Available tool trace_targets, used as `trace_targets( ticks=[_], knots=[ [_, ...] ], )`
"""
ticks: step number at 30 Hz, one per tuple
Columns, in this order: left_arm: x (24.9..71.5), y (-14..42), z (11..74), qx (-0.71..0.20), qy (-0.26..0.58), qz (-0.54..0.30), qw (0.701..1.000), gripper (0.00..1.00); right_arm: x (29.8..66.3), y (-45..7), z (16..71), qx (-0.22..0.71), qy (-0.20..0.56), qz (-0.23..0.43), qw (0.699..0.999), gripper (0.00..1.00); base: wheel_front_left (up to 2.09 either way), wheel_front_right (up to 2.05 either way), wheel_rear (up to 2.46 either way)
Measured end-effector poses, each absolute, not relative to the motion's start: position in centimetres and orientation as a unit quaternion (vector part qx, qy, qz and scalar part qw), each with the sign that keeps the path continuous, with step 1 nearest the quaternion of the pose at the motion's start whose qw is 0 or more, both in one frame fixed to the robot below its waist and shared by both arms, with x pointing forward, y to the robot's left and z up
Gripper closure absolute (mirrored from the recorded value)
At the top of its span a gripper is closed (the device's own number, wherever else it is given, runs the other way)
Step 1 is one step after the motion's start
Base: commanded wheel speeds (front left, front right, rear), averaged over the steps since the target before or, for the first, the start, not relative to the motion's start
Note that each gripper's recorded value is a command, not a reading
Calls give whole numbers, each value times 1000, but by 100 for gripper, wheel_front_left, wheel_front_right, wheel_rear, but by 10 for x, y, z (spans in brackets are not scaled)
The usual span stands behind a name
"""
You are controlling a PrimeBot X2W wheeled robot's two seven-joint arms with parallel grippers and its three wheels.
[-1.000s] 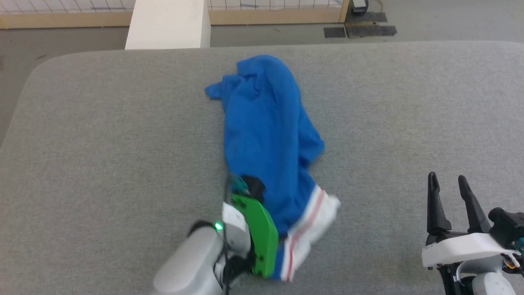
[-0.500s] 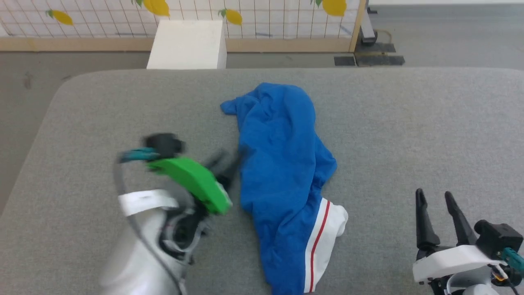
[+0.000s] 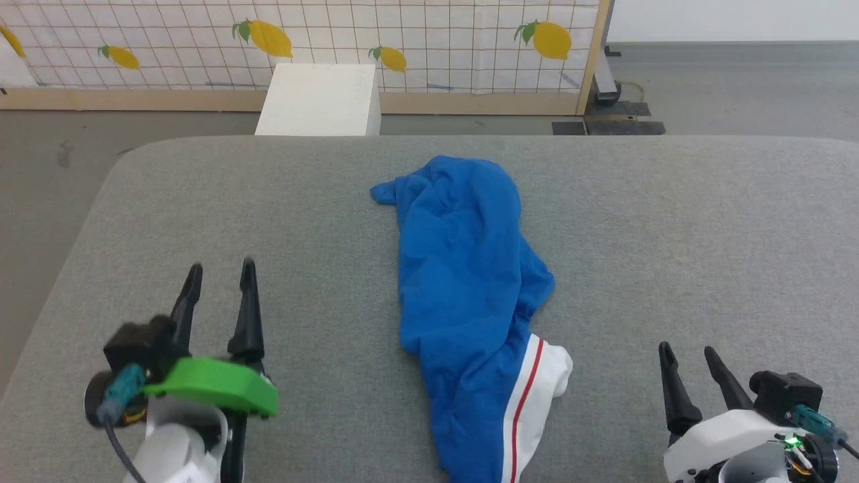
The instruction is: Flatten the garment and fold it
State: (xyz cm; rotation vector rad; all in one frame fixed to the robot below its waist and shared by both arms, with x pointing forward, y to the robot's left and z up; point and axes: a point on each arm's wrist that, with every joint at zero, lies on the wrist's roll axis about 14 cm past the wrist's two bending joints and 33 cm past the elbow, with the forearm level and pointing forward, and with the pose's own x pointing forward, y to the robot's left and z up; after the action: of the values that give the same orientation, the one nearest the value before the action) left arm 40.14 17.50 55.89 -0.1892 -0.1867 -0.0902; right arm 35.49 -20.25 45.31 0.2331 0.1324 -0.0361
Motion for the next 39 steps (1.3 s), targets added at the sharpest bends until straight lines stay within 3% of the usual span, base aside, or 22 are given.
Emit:
trace_targets(
  ticks=[9,16,30,31,32,39],
  knots=[
    [369,175,533,-78,-70,-23,994,0,366,-169,440,97,154,40,982,0,0,0,0],
    [367,180,535,-88,-78,-10,993,0,380,-111,428,20,274,138,951,0,0,0,0],
    [363,203,522,-86,-65,25,994,0,380,-93,364,-84,437,171,879,0,0,0,0],
    [363,204,521,-87,-64,27,994,0,380,-92,362,-82,443,172,876,56,0,0,0],
    [362,206,520,-87,-62,30,994,0,380,-91,362,-79,447,175,874,100,0,0,0],
    [363,204,521,-96,-66,28,993,0,398,-88,386,-27,390,170,904,100,0,0,0]
  ],
)
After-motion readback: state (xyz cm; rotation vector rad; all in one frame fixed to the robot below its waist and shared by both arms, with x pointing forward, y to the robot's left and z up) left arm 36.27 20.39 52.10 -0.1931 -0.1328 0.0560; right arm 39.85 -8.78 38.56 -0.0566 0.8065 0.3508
